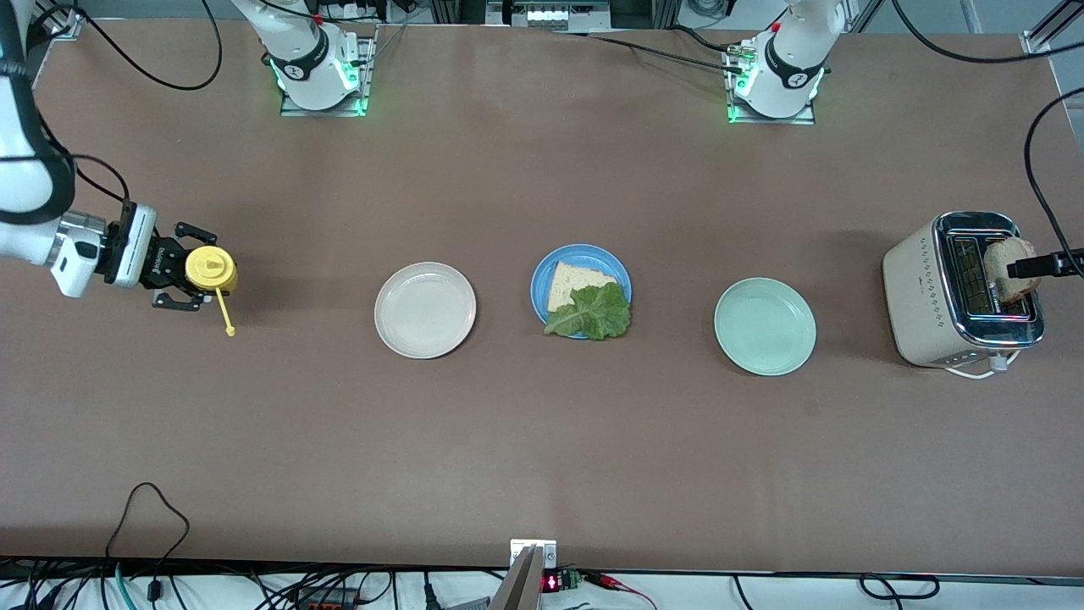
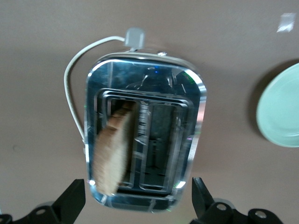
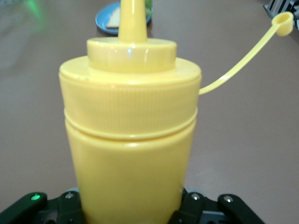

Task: Make sandwich in blue plate with both arms
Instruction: 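Carry the mustard bottle back and set it upright with the right gripper, then pull the second bread slice out of the toaster with the left gripper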

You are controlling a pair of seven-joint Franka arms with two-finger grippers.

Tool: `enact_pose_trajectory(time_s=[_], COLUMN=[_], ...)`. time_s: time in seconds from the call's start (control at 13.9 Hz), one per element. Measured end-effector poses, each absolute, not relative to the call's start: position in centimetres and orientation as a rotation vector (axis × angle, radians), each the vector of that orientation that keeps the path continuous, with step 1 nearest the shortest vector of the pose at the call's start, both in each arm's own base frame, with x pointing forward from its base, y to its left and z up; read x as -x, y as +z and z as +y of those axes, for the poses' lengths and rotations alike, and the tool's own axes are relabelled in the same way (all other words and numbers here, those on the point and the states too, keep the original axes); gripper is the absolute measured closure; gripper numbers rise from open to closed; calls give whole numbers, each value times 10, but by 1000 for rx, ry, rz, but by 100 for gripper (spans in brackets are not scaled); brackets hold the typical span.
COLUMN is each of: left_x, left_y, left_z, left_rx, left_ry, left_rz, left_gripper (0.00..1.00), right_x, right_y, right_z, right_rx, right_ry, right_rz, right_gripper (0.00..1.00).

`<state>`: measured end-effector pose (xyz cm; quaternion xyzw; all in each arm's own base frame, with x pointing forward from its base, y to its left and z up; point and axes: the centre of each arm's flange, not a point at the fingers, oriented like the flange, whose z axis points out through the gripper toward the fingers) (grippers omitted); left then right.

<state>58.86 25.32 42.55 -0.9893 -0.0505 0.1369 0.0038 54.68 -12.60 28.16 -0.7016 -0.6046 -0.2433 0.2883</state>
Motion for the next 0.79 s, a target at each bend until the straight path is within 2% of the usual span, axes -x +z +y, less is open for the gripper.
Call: enact_pose_trajectory(time_s=[0.22, 0.36, 0.65, 0.72, 0.79], left_x=[-587, -587, -582, -579, -578], left_y=[408, 406, 380, 371, 364], left_z=[275, 274, 288, 293, 296], left_rx=[3123, 3129, 3155, 3161, 3166], left_ry=[460, 467, 536, 558, 578], left_rz=[-84, -35, 62, 64, 66], left_gripper=[0, 0, 1, 3, 14], right_x=[-534, -532, -547, -552, -554], right_y=[234, 221, 211, 206, 197], right_z=[-150, -164, -190, -197, -204], right_rx=[1828, 1831, 1851, 1854, 1858], right_ry=[-698, -715, -759, -768, -773], right_rz=[-1522, -1490, -1466, -1460, -1447], right_gripper=[46, 46, 46, 46, 46])
